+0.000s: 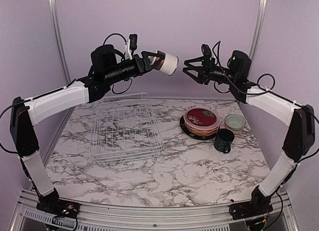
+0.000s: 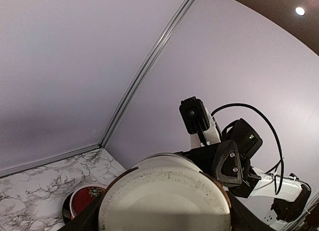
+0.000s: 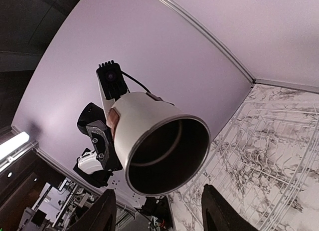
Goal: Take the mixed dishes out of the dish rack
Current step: Pass from the left arm to the right
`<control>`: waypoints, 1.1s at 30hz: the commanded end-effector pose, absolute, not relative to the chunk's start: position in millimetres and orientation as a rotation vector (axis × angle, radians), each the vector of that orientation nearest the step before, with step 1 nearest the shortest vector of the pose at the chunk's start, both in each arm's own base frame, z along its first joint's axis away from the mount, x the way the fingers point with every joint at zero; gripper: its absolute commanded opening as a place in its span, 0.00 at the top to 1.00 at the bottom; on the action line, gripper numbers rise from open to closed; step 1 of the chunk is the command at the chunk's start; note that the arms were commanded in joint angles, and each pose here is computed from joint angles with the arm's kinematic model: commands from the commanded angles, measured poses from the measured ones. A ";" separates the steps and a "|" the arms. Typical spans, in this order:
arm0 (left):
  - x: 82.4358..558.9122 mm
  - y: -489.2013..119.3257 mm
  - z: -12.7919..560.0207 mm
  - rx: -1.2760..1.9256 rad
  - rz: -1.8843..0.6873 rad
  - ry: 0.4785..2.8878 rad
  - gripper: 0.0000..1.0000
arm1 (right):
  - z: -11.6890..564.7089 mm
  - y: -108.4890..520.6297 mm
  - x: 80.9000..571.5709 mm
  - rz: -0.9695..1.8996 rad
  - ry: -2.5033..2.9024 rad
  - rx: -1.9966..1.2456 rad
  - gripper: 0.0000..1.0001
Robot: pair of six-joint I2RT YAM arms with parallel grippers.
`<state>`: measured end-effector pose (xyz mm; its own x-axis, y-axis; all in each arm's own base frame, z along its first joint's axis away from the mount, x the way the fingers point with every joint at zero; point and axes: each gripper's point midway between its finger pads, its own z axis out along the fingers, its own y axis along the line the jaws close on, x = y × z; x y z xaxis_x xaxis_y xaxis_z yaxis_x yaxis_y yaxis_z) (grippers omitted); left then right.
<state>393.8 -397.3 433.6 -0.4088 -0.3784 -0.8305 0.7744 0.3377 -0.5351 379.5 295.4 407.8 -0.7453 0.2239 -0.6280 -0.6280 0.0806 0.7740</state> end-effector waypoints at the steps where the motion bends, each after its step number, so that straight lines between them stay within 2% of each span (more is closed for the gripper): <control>1: 388.0 -405.5 439.9 0.423 -1.364 1.452 0.53 | 438.4 302.0 360.7 1.848 1.622 -0.497 0.46; 13: 380.0 -413.8 435.6 0.477 -1.388 1.443 0.54 | 442.7 323.0 351.7 1.930 1.617 -0.545 0.58; 17: 379.6 -416.6 426.8 0.490 -1.398 1.457 0.54 | 448.7 322.5 349.7 1.955 1.591 -0.551 0.68; 24: 380.5 -418.0 419.2 0.492 -1.392 1.470 0.53 | 451.8 323.7 344.1 1.977 1.588 -0.570 1.00; 25: 381.2 -418.0 417.8 0.489 -1.390 1.475 0.51 | 451.7 323.5 343.3 1.978 1.591 -0.570 1.00; 28: 382.7 -417.3 414.8 0.479 -1.382 1.486 0.41 | 450.3 322.6 341.6 1.969 1.599 -0.566 1.00; 33: 384.4 -411.5 412.5 0.465 -1.337 1.509 0.03 | 446.9 319.4 341.7 1.905 1.639 -0.560 1.00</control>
